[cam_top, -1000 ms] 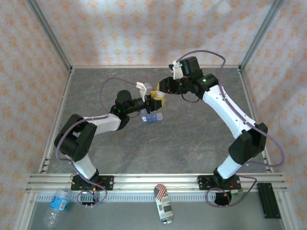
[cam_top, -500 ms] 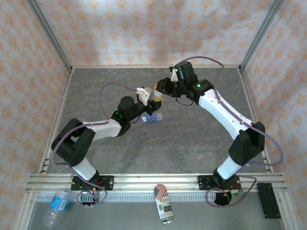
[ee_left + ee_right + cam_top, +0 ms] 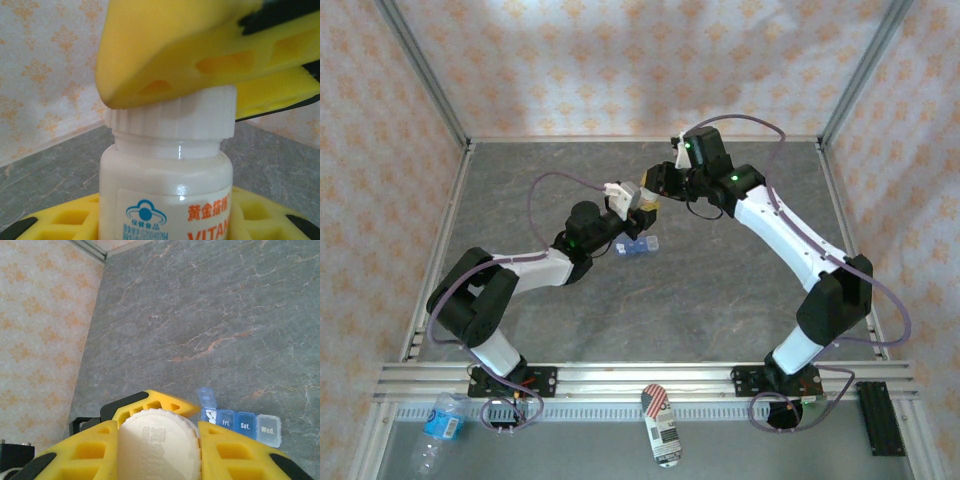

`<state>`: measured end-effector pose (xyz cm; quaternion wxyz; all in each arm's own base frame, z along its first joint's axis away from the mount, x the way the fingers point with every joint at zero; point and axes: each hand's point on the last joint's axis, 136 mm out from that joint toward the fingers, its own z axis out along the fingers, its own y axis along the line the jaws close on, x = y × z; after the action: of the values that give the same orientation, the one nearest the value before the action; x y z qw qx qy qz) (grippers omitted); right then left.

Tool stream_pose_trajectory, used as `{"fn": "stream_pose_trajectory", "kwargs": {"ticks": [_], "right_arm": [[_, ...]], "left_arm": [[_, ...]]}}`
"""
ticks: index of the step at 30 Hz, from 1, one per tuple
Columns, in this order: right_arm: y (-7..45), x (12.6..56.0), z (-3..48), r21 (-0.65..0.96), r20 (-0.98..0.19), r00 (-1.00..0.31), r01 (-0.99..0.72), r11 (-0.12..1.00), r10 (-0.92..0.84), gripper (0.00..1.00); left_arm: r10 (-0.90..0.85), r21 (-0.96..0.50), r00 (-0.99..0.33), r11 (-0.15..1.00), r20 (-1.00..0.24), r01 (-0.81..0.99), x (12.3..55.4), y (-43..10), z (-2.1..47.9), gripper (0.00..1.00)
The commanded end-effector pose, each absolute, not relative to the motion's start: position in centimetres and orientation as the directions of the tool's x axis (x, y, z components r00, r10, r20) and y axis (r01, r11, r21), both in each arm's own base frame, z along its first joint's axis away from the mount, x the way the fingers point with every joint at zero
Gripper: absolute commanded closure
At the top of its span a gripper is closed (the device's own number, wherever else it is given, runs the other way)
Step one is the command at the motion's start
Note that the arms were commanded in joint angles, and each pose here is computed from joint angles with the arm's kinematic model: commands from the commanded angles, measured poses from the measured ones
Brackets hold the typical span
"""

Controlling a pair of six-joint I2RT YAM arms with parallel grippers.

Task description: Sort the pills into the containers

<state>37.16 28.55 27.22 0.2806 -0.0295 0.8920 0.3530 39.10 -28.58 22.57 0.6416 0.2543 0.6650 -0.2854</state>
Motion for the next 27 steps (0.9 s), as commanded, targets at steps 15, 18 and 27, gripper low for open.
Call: {"fn": "stream_pose_trajectory", "kwargs": {"ticks": [15, 18, 27], "right_arm": [[29.4, 35.7, 23.9, 0.582, -0.426, -0.897, -0.170, 0.796, 0.119, 0.73], [29.2, 35.7, 24.4, 0.571, -0.436, -0.893, -0.176, 0.802, 0.114, 0.66], [28.0, 36.1, 29.8, 0.555, -0.531, -0.839, -0.243, 0.796, 0.115, 0.31]], "left_arm": [[-0.202, -0.003, 0.200, 0.711, -0.959, 0.703, 38.3, -28.6, 32.4, 1.00], [-0.202, -0.007, 0.194, 0.709, -0.960, 0.705, 38.3, -28.7, 32.3, 1.00], [-0.192, -0.020, 0.170, 0.717, -0.967, 0.697, 38.5, -28.6, 31.0, 1.00]]}}
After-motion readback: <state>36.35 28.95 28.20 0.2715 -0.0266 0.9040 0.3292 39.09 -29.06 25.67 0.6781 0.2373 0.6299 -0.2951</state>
